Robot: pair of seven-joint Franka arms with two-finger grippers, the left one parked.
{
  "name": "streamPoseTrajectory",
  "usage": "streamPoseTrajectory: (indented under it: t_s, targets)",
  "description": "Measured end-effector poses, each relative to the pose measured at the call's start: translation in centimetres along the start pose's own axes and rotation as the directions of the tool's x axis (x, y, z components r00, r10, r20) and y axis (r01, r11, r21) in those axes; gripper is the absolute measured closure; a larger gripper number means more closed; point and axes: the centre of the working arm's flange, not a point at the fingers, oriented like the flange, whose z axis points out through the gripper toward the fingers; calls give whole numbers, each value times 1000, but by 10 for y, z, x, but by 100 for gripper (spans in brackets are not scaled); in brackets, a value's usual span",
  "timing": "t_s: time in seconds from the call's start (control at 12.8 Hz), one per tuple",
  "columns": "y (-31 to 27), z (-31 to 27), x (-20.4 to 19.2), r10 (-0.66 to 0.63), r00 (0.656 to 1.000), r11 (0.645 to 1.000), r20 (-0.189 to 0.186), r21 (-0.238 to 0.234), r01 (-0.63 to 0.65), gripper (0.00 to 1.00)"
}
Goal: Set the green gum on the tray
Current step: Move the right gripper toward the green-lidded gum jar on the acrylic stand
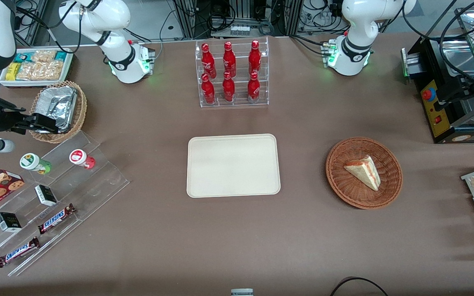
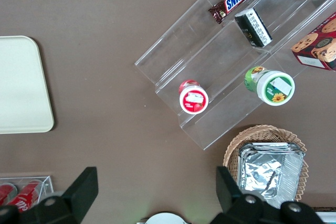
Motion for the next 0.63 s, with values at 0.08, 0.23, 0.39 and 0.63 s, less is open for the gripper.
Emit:
streamPoseTrajectory:
  t_s: [0.08, 0.23, 0.39, 0.63]
  targets:
    - [0, 0, 0, 0, 1000, 1000, 0, 0, 0, 0]
    - [0, 0, 0, 0, 1000, 1000, 0, 0, 0, 0]
    - [2, 0, 1, 4, 1000, 1000, 0, 1, -4, 0]
    - [13, 8, 4, -42, 999, 999, 8, 2, 42, 0]
